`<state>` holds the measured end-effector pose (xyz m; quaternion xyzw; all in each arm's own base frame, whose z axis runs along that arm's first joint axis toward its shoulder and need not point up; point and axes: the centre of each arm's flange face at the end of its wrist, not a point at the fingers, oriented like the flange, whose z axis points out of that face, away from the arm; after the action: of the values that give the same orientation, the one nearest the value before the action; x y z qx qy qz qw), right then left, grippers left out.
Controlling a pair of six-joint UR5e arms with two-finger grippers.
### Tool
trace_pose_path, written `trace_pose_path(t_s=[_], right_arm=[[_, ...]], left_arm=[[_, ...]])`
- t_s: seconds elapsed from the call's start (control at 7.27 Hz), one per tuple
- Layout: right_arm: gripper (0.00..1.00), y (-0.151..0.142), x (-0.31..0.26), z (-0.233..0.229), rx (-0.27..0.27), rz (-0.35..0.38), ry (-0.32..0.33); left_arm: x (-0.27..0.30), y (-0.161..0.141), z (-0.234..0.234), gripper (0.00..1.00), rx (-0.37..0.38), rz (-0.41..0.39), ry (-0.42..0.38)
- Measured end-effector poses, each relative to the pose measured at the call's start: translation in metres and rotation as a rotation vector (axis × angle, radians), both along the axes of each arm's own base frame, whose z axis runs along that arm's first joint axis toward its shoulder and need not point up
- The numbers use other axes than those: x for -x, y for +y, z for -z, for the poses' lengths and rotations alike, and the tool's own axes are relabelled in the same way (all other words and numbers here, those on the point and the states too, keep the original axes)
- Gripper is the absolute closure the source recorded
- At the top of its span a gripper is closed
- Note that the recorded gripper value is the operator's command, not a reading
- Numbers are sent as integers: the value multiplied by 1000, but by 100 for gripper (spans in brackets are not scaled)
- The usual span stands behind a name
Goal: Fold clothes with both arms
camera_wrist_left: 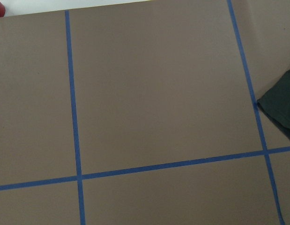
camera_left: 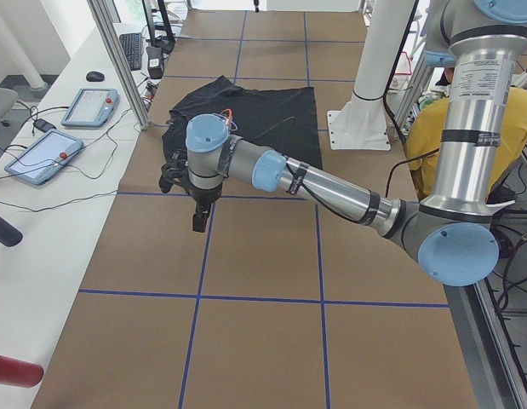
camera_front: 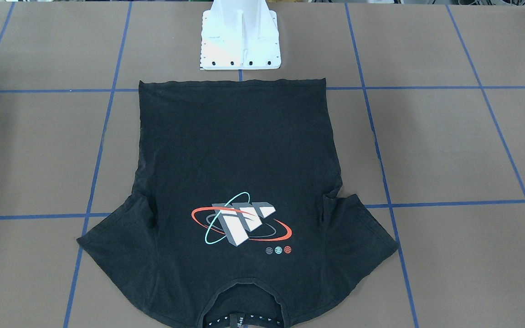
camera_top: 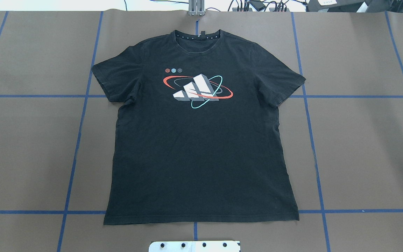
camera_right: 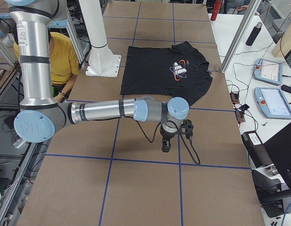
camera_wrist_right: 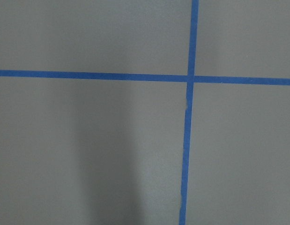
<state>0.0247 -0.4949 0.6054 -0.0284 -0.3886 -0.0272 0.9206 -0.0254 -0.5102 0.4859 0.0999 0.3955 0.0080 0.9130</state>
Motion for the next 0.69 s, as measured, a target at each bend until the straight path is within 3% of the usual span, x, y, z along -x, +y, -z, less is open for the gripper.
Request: trace_pose_path(t_s=[0.69], right_arm=[[0, 2, -2, 12, -41, 0, 34]], left_arm=[[-2, 9, -5, 0, 23, 1, 2]])
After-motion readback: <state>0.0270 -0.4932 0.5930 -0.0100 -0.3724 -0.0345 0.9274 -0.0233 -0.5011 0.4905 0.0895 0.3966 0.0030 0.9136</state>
